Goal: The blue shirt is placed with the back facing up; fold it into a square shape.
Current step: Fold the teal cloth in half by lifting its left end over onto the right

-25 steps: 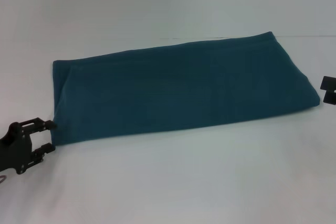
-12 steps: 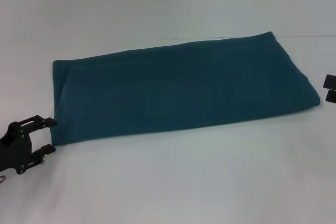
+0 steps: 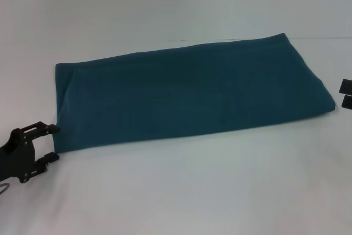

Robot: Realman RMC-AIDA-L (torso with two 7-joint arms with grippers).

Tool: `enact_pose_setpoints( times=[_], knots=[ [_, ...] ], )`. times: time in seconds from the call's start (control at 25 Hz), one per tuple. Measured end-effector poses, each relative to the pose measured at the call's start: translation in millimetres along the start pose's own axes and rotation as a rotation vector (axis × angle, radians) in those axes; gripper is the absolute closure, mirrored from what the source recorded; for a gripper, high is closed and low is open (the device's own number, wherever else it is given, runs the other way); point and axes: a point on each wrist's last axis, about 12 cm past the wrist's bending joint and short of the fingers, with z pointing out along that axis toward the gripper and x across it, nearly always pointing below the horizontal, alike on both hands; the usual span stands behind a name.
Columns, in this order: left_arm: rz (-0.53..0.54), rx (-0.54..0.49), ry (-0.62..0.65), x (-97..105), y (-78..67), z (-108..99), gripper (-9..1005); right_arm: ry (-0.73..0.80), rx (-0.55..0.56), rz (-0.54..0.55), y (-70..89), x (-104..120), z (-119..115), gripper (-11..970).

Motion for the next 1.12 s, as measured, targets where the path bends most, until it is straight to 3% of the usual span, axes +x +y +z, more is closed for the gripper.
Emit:
enact_pose_setpoints(
  times=[0.6,1.12],
  knots=[
    [-0.011,-0.002,0.005,2.1,-0.1,5.9,307,-0.001,0.002,0.000,-0.2,-0.2,-0.1,76],
    [-0.036,0.008,-0.004,1.7,5.7,-2.2,306,-0.009,0.001,0.006,-0.7,-0.1,-1.7,78]
  ],
)
